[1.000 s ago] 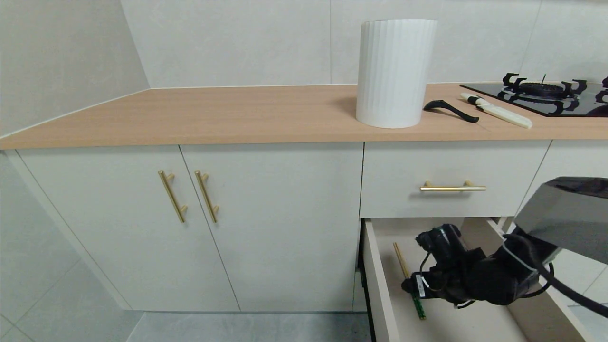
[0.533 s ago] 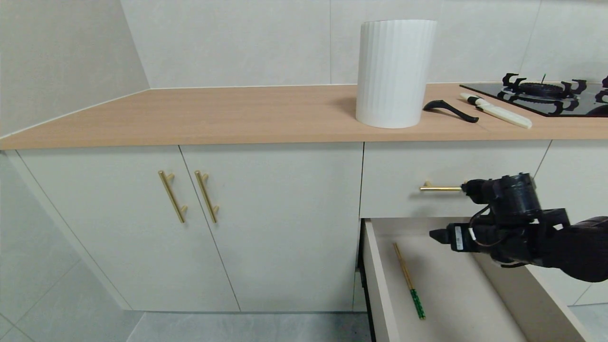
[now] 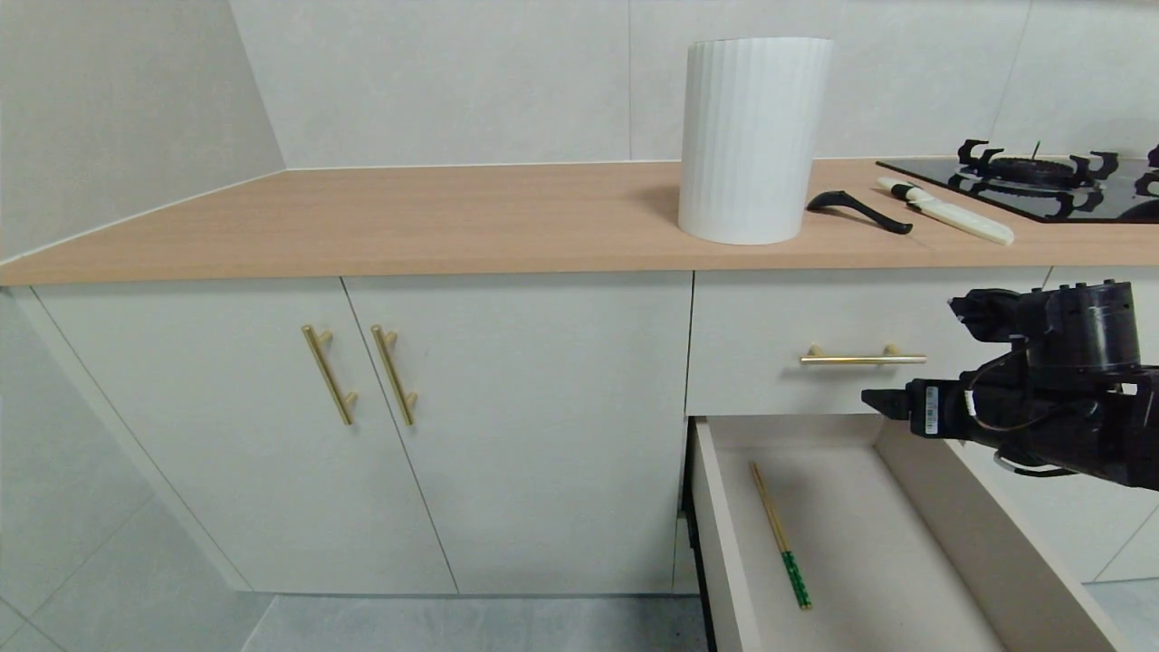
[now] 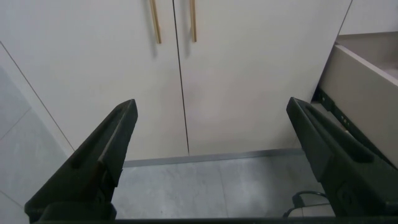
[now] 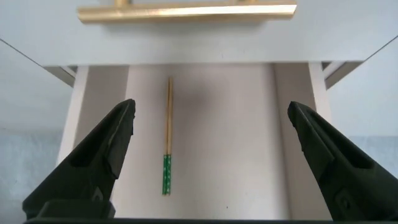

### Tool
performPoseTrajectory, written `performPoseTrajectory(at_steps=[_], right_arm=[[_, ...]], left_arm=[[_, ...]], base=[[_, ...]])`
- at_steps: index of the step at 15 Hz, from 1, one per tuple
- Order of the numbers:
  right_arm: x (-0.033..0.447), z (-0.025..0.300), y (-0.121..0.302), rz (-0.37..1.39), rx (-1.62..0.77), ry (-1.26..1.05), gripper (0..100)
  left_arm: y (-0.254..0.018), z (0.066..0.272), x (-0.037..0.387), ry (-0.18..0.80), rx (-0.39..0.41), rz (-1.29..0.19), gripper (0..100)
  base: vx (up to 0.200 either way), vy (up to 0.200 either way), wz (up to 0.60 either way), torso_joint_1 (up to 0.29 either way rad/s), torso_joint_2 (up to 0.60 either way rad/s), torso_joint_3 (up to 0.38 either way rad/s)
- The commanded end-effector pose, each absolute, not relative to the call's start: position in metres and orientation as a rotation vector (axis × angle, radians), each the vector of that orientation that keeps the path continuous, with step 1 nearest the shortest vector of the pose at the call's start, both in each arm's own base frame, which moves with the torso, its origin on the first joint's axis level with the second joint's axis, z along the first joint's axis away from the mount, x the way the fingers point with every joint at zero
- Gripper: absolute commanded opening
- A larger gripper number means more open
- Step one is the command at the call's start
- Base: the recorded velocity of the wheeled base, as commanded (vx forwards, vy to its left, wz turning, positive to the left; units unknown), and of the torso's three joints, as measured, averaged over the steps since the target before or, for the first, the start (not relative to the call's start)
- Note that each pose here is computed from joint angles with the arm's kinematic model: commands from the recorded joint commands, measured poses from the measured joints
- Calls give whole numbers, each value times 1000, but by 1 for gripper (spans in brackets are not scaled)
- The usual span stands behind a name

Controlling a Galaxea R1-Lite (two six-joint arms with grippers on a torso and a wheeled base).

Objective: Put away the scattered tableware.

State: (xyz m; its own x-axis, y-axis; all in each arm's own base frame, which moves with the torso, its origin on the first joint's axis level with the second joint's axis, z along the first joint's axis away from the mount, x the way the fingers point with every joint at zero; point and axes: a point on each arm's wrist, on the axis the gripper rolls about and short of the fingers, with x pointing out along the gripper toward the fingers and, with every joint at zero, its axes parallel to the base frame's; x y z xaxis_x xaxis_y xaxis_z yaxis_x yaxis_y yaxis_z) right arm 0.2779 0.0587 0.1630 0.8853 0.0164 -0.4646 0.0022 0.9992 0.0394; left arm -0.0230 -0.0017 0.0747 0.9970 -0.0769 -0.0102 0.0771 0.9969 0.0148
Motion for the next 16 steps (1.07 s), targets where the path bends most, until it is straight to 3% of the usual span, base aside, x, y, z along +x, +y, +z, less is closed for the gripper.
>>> performPoseTrajectory(at_steps=[1,6,16], right_arm=[[274,170,58,13,30,459,100],[273,171,55,7,31,454,100],[274,170,55,5,31,457,100]], left_arm=[[-2,75,-23,10,15,-77,100],[-2,75,-23,9,15,-77,100],[-2,75,-23,10,16,-77,100]], base=[[0,0,0,0,0,0],[0,0,0,68,-240,-211],[0,0,0,182,-501,-292]])
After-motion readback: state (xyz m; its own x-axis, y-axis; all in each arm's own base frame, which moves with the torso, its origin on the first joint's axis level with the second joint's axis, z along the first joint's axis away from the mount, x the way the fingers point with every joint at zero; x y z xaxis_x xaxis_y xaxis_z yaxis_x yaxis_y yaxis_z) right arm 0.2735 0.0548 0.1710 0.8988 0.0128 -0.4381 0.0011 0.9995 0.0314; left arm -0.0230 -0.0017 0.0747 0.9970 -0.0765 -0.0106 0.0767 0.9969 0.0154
